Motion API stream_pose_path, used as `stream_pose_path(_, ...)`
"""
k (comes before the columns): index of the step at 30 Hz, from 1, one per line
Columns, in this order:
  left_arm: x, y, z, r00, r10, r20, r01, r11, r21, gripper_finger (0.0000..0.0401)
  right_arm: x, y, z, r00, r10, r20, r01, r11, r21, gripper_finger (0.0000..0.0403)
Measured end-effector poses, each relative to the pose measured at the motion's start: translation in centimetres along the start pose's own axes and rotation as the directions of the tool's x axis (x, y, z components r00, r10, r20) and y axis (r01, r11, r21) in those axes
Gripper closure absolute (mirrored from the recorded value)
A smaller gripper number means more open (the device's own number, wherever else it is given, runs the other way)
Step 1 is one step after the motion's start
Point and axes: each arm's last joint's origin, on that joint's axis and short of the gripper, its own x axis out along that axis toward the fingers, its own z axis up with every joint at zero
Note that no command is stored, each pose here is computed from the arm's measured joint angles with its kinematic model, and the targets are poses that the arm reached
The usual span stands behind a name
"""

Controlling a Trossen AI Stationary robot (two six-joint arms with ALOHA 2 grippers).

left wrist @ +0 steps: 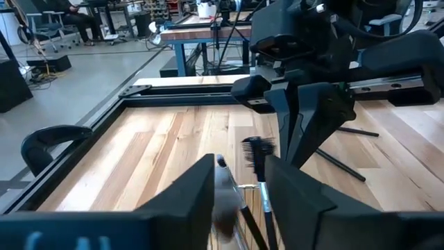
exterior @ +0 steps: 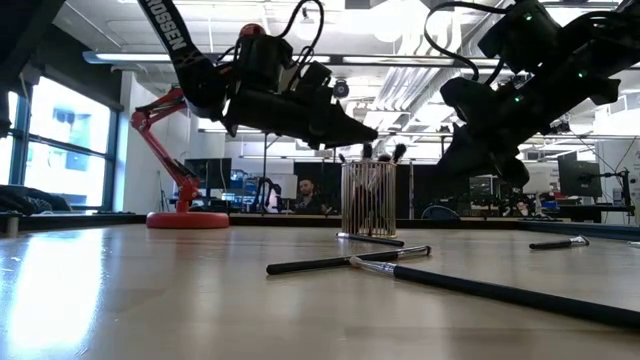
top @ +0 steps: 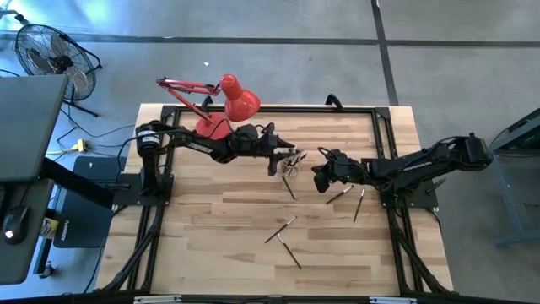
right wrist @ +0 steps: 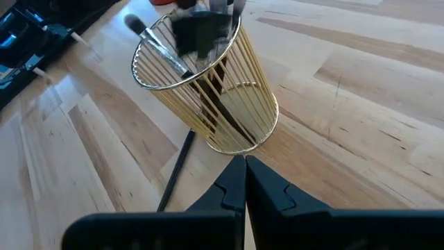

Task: Put items in baskets/containers
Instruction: Put the black eyeshadow brush into the yellow container

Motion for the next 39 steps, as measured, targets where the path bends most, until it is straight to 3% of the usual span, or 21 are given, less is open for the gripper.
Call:
stream_pose_path(7, 0.0, 0.1, 0.1, 1.0, 0.03, -0.001, -0.03, 1.0, 0.002, 0.0231, 0.0, 0.0, 0.0, 1.0, -0.002, 0.002, 0.002, 1.0, 0.001, 0.0403)
stream_pose_path(16, -1.0, -0.7, 3.3, 0.995, 0.055, 0.082, -0.057, 0.998, 0.017, 0.0227, 0.0, 0.0, 0.0, 1.0, 0.004, -0.004, -0.004, 1.0, -0.006, 0.0403)
stream_pose_path(23, -1.5, -3.6, 5.5, 0.987, 0.088, 0.133, -0.088, 0.996, -0.012, 0.0226, 0.0, 0.1, -0.1, 0.999, 0.025, -0.025, -0.027, 0.996, -0.09, 0.0403)
stream_pose_path(27, -1.6, -5.9, 6.2, 0.975, 0.175, 0.134, -0.165, 0.983, -0.08, 0.0226, 0.0, 0.2, -0.2, 0.995, 0.073, -0.075, -0.08, 0.993, -0.083, 0.0403)
stream_pose_path(33, -0.9, -10.0, 7.3, 0.953, 0.303, 0.004, -0.302, 0.952, -0.058, 0.0229, -0.2, 0.2, -1.0, 0.951, 0.174, -0.256, -0.194, 0.979, -0.057, 0.0403)
stream_pose_path(39, -0.4, -13.2, 10.3, 0.936, 0.297, -0.186, -0.3, 0.954, 0.011, 0.027, -0.5, 0.1, -2.2, 0.916, 0.157, -0.37, -0.191, 0.98, -0.057, 0.0402)
